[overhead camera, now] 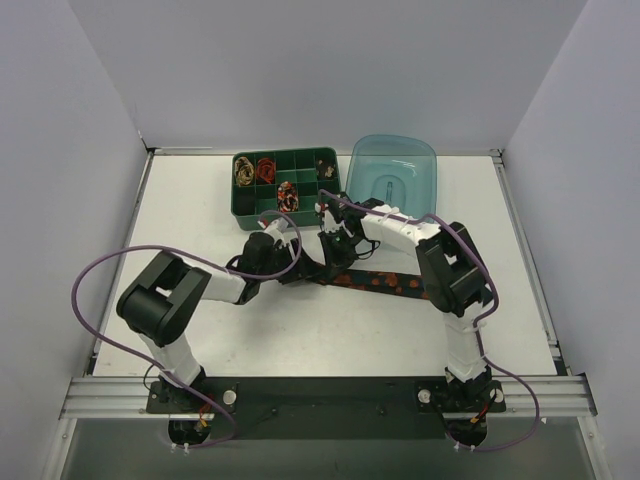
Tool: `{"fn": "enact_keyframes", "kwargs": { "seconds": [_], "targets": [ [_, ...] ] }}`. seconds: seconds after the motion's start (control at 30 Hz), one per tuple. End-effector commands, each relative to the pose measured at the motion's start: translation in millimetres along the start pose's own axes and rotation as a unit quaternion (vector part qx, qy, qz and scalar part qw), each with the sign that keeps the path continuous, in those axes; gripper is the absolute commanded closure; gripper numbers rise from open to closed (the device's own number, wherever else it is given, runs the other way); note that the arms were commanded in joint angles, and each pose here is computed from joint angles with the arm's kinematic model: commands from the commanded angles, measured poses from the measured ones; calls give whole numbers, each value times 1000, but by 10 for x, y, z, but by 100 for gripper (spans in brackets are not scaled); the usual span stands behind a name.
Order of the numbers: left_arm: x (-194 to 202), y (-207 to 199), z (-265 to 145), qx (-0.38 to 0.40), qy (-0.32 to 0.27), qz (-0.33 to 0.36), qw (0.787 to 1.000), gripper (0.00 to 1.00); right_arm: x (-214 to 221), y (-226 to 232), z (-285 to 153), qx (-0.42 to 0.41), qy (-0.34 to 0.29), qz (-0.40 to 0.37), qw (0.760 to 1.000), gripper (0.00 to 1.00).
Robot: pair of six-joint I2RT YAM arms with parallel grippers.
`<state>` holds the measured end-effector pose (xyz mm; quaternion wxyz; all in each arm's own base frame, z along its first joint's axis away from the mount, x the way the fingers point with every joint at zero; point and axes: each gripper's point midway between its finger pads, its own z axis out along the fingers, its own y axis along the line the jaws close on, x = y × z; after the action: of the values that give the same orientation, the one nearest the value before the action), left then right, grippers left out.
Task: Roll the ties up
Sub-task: Roll the tie at the center of the board.
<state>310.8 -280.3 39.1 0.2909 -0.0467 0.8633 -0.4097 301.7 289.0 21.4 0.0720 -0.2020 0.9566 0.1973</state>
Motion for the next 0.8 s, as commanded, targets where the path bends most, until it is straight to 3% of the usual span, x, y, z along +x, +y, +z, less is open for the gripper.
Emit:
{"fn": "enact_keyframes", "kwargs": {
  "seconds": [0.0,0.23,0.43,0.77],
  "targets": [
    [-16,22,46,23,-19,3,1000,37,43,-109,103,15,15,4,1000,100],
    [-215,-67,22,26,-57,21,998,54,27,-119,113,14,12,5,1000,100],
    [-317,-193,51,15,-35,45,998,70,-31,-116,131,15,8,4,1000,100],
    [-418,-430,-115,-6,-26,90,996,74,-126,-90,219,10,7,7,1000,100]
  ]
}}
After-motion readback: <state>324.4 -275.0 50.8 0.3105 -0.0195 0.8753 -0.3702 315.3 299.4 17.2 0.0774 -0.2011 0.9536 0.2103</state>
